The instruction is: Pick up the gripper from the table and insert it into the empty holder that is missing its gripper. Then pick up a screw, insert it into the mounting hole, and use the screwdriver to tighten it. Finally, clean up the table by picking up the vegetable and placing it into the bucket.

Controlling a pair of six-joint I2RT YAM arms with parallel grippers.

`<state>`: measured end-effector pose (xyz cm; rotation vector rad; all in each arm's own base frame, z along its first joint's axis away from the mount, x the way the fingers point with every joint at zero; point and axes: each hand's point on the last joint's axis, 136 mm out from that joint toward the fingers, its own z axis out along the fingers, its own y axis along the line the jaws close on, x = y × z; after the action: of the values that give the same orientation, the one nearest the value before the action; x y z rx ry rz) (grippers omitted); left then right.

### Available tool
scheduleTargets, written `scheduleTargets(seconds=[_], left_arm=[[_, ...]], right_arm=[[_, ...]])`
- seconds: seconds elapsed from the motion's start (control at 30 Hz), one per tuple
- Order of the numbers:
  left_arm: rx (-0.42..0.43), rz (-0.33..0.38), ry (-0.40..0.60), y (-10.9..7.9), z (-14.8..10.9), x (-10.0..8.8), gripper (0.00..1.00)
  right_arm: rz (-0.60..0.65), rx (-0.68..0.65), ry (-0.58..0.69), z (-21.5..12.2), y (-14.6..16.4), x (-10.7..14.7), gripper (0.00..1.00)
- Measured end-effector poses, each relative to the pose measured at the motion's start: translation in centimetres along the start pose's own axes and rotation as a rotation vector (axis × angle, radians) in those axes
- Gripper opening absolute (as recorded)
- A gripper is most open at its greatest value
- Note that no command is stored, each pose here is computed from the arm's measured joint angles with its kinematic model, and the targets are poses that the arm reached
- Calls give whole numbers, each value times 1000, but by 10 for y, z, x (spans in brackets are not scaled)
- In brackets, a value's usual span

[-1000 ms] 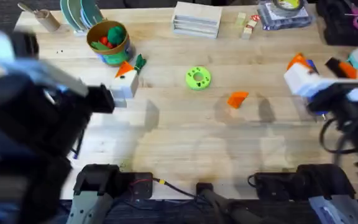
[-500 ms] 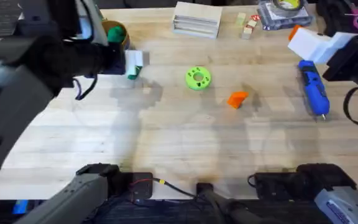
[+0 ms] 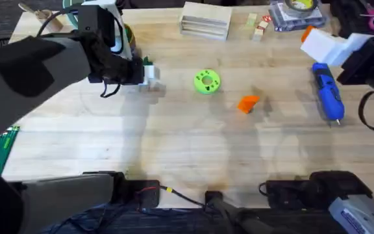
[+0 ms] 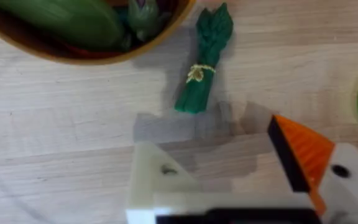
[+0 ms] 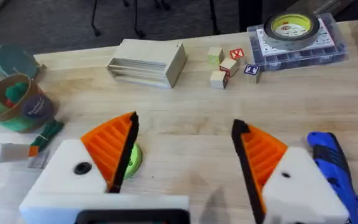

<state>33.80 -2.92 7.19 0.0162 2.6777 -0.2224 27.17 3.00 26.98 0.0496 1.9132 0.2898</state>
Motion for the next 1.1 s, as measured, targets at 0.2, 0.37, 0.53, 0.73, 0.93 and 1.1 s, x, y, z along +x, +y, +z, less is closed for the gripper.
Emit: scheduleTargets(seconds=[0.2, 0.37, 0.53, 0.73, 0.93, 1.1], left_arm=[[19, 8, -38, -4, -3, -9, 7], [36, 7, -29, -10, -24, 0, 664], [40, 12, -83, -16, -60, 2, 995], [49, 48, -298, -28, -137, -1, 63], [57, 66, -464, -36, -185, 2, 946], [71, 87, -571, -42, -214, 5, 992]], right_arm=[[0, 0, 0, 0, 0, 0, 953], [1, 0, 0, 0, 0, 0, 953], [3, 0, 0, 0, 0, 0, 952], [3, 0, 0, 0, 0, 0, 952], [3, 0, 0, 0, 0, 0, 953], [3, 0, 0, 0, 0, 0, 953]])
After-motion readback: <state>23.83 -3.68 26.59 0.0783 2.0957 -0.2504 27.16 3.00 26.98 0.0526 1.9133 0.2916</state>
